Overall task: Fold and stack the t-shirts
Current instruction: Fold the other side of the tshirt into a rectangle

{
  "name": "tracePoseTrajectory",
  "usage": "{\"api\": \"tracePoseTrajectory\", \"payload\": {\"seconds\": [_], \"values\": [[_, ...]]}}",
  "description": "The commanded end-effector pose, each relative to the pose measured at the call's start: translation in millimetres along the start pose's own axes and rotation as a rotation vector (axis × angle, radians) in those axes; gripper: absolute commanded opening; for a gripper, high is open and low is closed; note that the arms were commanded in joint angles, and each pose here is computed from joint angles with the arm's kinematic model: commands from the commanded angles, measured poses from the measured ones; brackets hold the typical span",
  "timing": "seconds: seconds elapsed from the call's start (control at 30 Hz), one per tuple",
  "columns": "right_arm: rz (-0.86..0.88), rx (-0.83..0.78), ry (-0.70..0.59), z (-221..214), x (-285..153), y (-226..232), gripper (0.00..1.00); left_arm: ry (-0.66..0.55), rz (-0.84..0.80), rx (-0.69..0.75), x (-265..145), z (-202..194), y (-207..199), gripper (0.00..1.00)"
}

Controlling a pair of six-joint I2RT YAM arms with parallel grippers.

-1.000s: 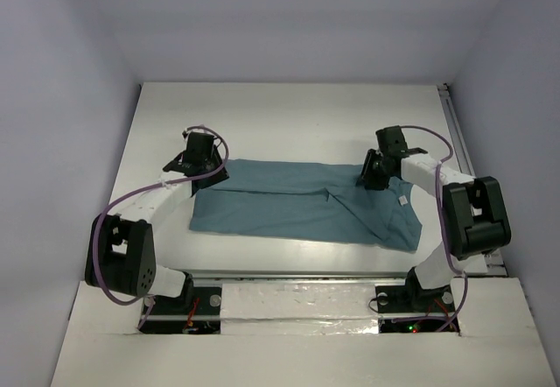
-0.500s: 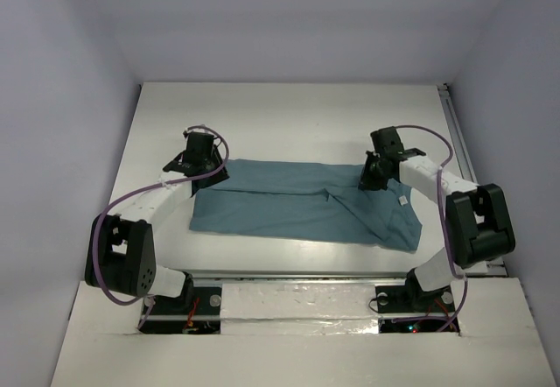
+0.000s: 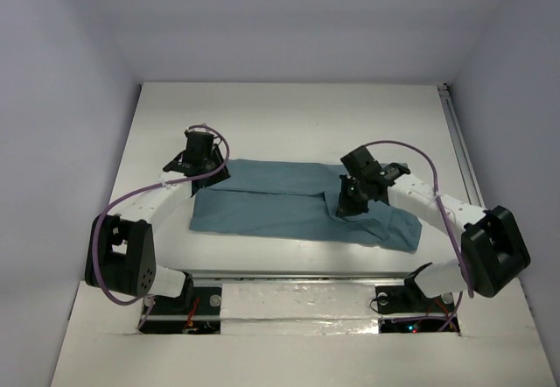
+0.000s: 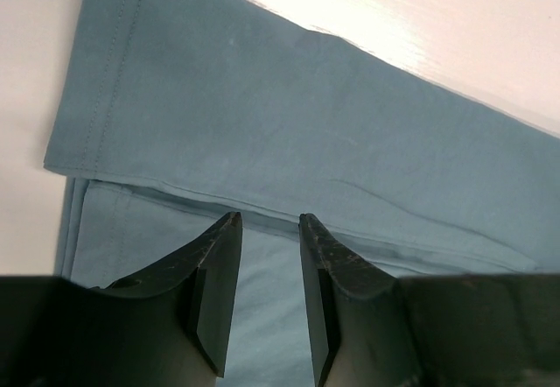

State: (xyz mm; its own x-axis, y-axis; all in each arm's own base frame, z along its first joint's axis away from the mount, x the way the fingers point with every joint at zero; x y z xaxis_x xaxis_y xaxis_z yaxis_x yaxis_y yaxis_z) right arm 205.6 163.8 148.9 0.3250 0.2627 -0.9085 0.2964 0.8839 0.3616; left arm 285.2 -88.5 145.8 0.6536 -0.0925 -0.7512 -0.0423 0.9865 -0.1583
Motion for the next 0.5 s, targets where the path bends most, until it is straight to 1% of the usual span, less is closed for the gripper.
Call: {"api": "tracePoseTrajectory", "payload": {"seconds": [0.0, 0.1, 0.2, 0.3, 0.33, 0.37, 0.4, 0.47], "values": [[0.001, 0.041, 0.054, -18.3, -6.4, 6.7, 0.0, -0.062, -0.041, -0.012, -7.8, 11.8, -5.8, 0.29], [0.013, 0.016, 0.092, -31.1, -1.7, 19.5, 0.01, -0.06, -0.045, -0.011, -7.2, 12.1, -6.4, 0.29], [0.002, -0.016, 0.149, -47.1, 8.3, 29.1, 0.05, -0.062, -0.046, -0.011, -7.7, 12.8, -6.7, 0.29], [-0.013, -0.033, 0.181, -56.3, 14.9, 35.0, 0.29, -0.059, -0.046, -0.01, -8.2, 12.3, -6.5, 0.29], [-0.014, -0.033, 0.177, -55.7, 14.6, 35.6, 0.48, -0.06, -0.044, -0.008, -8.6, 12.3, -6.3, 0.29], [-0.009, -0.04, 0.165, -54.0, 13.7, 36.7, 0.54, -0.058, -0.045, -0.007, -8.9, 12.3, -6.4, 0.29], [-0.01, -0.043, 0.15, -52.3, 9.9, 36.9, 0.63, -0.058, -0.045, -0.007, -8.9, 12.3, -6.4, 0.29], [-0.011, -0.062, 0.083, -42.2, 1.5, 43.0, 0.63, -0.061, -0.045, -0.004, -9.6, 12.7, -6.2, 0.29]]}}
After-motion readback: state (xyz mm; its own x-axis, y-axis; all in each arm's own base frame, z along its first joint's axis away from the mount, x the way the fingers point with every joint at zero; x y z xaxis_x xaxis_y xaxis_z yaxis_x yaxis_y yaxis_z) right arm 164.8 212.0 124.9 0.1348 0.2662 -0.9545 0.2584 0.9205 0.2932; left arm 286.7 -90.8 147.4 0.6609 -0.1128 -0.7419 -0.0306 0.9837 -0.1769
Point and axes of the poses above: each gripper's point midway between its finger pads, its own x axis out along the fingers, its own y axis along the line the jaws close on, z = x × y, the point moved 8 cm from there along -x, back along the fingers, and after that the axes turned 14 degrees about x, right-handed, at the moved point
